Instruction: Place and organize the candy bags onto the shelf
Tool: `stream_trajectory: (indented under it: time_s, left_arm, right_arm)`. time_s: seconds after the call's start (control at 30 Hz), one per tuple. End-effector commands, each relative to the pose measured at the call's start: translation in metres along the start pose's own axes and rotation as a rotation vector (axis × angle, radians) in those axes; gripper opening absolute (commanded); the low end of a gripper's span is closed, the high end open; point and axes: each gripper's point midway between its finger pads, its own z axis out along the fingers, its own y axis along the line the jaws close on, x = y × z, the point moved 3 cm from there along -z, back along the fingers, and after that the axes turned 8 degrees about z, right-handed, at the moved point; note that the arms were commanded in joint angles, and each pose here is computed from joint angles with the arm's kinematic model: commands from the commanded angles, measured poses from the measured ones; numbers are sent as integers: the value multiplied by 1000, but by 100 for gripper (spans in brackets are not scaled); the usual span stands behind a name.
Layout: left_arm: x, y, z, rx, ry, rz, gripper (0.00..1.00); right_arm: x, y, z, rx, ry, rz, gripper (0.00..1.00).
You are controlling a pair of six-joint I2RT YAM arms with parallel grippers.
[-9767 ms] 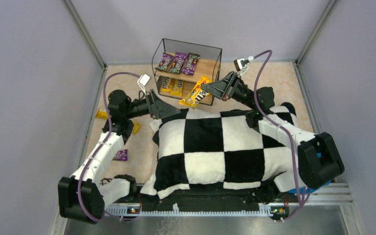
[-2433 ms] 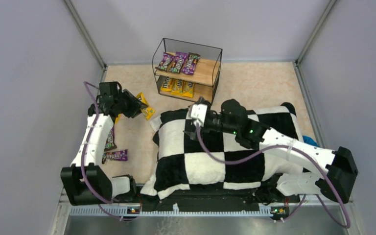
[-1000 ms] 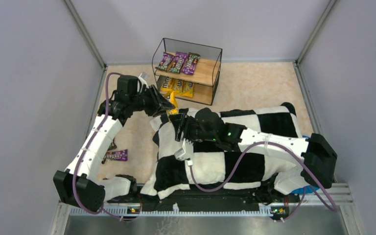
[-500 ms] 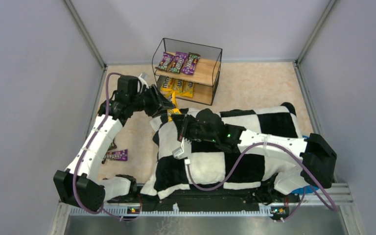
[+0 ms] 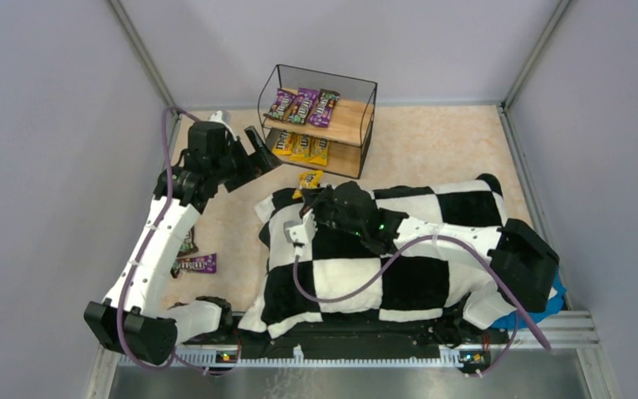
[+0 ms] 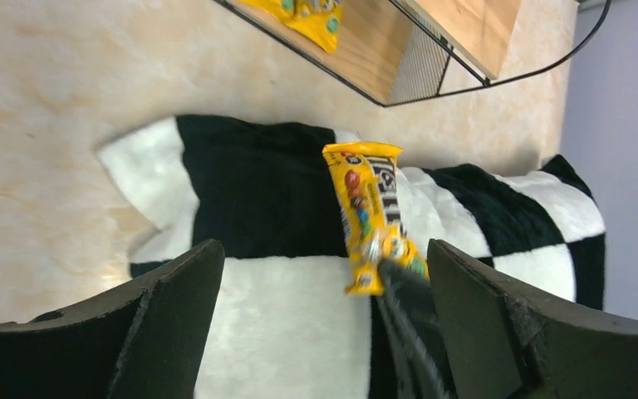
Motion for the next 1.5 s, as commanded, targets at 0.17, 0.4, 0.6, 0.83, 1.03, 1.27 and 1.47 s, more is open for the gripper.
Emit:
stream_trajectory:
  time_s: [0.17, 0.4, 0.6, 0.83, 1.03, 1.27, 1.47]
  left_arm:
    - [19, -5, -15, 206, -103, 220, 95]
    - [93, -13, 23, 535, 154, 85, 76]
    - [80, -21, 36, 560, 179, 102, 66]
    - [60, -10, 59, 438, 134, 64, 55]
    - [45, -12, 85, 476, 86, 19, 49]
    - [108, 0, 119, 490, 270, 17, 39]
    - [159, 31, 119, 418, 356, -24, 40]
  right_arm:
    - [52, -43, 16, 126, -3, 506, 0]
    - [85, -56, 26, 168, -5, 618, 0]
    - [113, -52, 30, 185, 45, 618, 0]
    - [133, -44, 32, 199, 96, 628, 0]
    - [149, -38, 35, 217, 156, 583, 0]
    - [166, -30, 47, 206, 225, 506, 0]
    - [185, -17, 58, 172, 295, 454, 0]
